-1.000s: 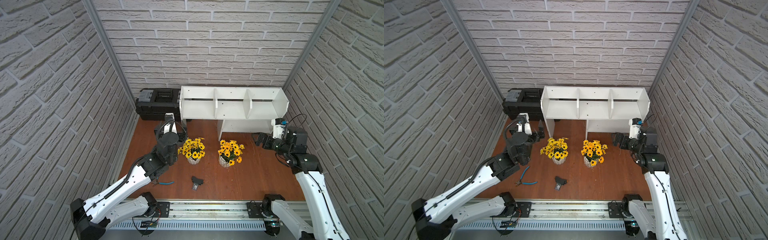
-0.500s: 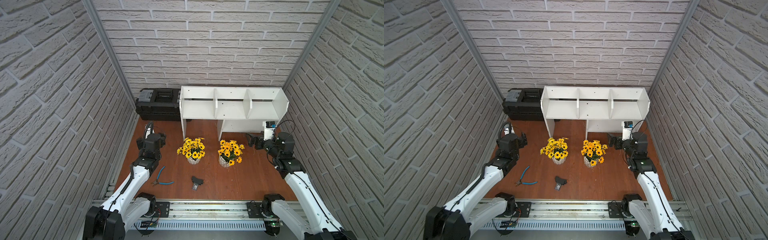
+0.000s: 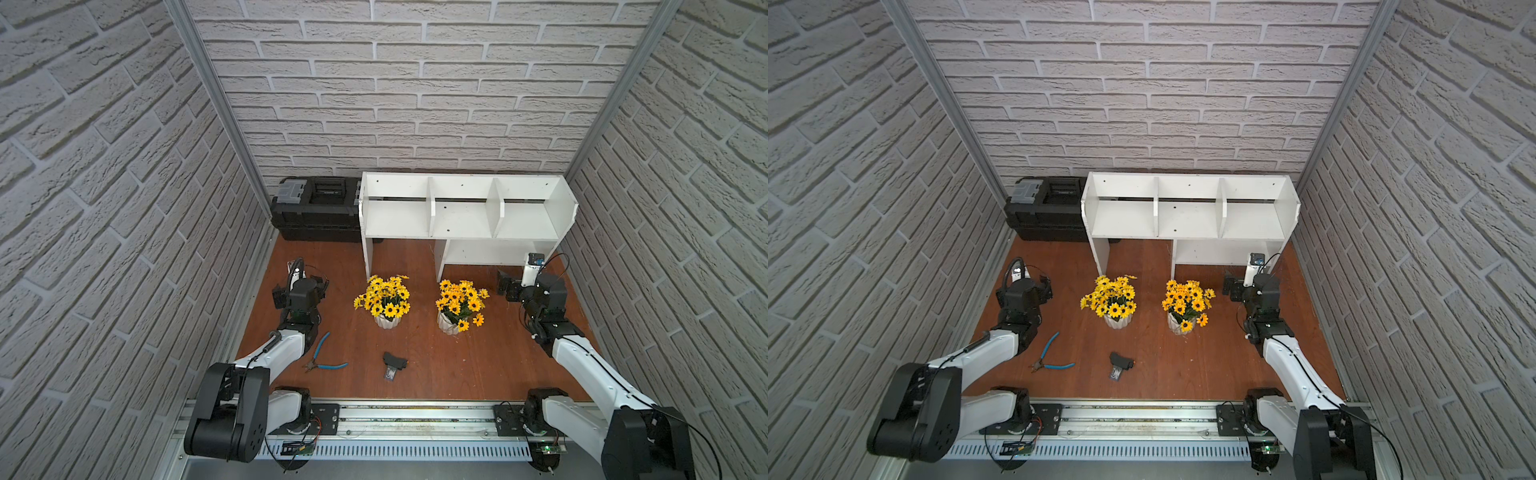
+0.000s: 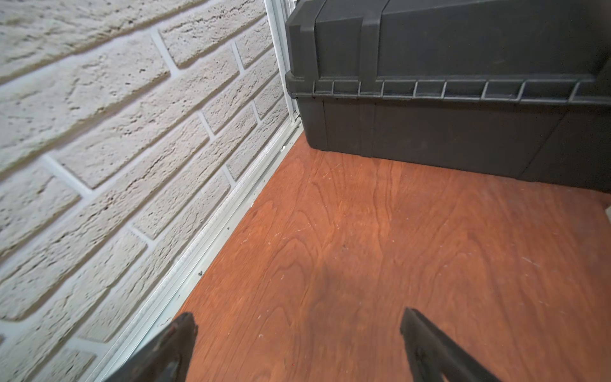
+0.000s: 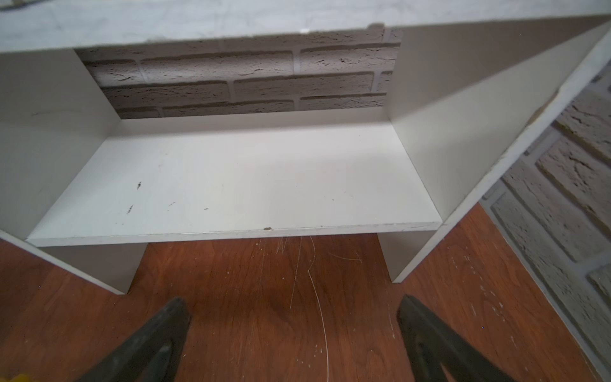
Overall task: Take the sunflower pots off the shelves
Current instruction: Reset both arms
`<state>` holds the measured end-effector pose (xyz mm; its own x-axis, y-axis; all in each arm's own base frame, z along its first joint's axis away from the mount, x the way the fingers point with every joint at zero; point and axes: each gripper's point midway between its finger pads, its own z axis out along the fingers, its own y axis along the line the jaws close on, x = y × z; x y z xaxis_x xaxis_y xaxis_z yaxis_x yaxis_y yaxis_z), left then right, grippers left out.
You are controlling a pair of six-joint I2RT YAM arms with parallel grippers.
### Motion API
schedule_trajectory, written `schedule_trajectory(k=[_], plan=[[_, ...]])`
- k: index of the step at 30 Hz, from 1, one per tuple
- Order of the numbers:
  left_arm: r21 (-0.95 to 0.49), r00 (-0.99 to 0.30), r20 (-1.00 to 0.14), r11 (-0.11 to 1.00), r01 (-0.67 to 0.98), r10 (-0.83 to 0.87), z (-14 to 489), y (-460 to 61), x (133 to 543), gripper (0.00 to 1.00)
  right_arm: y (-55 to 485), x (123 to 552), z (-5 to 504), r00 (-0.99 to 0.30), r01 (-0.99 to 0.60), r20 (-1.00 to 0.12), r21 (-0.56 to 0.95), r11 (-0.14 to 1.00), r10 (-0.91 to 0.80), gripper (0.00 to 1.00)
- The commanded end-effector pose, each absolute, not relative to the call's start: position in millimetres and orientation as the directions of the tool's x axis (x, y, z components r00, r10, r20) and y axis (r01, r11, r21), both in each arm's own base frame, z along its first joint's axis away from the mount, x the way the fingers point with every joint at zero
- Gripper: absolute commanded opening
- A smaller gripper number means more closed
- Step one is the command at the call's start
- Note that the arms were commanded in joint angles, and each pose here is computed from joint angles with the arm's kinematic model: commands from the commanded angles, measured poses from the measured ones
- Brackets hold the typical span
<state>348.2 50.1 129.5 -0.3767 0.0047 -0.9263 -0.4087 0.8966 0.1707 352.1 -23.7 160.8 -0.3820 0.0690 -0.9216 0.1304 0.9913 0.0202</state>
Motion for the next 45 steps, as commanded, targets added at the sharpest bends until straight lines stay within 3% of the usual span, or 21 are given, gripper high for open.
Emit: schedule_trajectory(k=[1,11,14,16,25,29,45], plan=[[0.142,-0.289,-0.957,0.894,-0.424,0.014,147,55,356,0.98,-34,361,175,-0.283,0.185,-0.958,-0.009,0.983,0.045,1.00],[0.183,-0.318,-0.947,0.899,-0.398,0.051,125,59,367,0.98,-38,372,138,-0.301,0.197,-0.953,-0.042,0.980,0.020,1.00],[0.169,-0.252,-0.965,0.908,-0.384,0.072,125,57,367,0.98,-35,374,128,-0.302,0.180,-0.953,-0.043,0.983,0.014,1.00],[0.186,-0.295,-0.952,0.915,-0.358,0.078,117,54,374,0.98,-34,377,121,-0.308,0.177,-0.951,-0.045,0.983,0.012,1.00],[0.148,-0.315,-0.948,0.938,-0.315,0.044,106,55,382,0.98,-6,392,97,-0.371,0.031,-0.925,-0.099,0.995,-0.080,1.00],[0.139,-0.301,-0.951,0.966,-0.217,0.070,95,43,390,0.98,-3,394,95,-0.371,0.017,-0.924,-0.104,0.994,-0.091,1.00],[0.078,-0.349,-0.937,0.971,-0.226,-0.006,89,53,392,0.98,-17,395,92,-0.392,0.096,-0.919,-0.092,0.991,-0.047,1.00]])
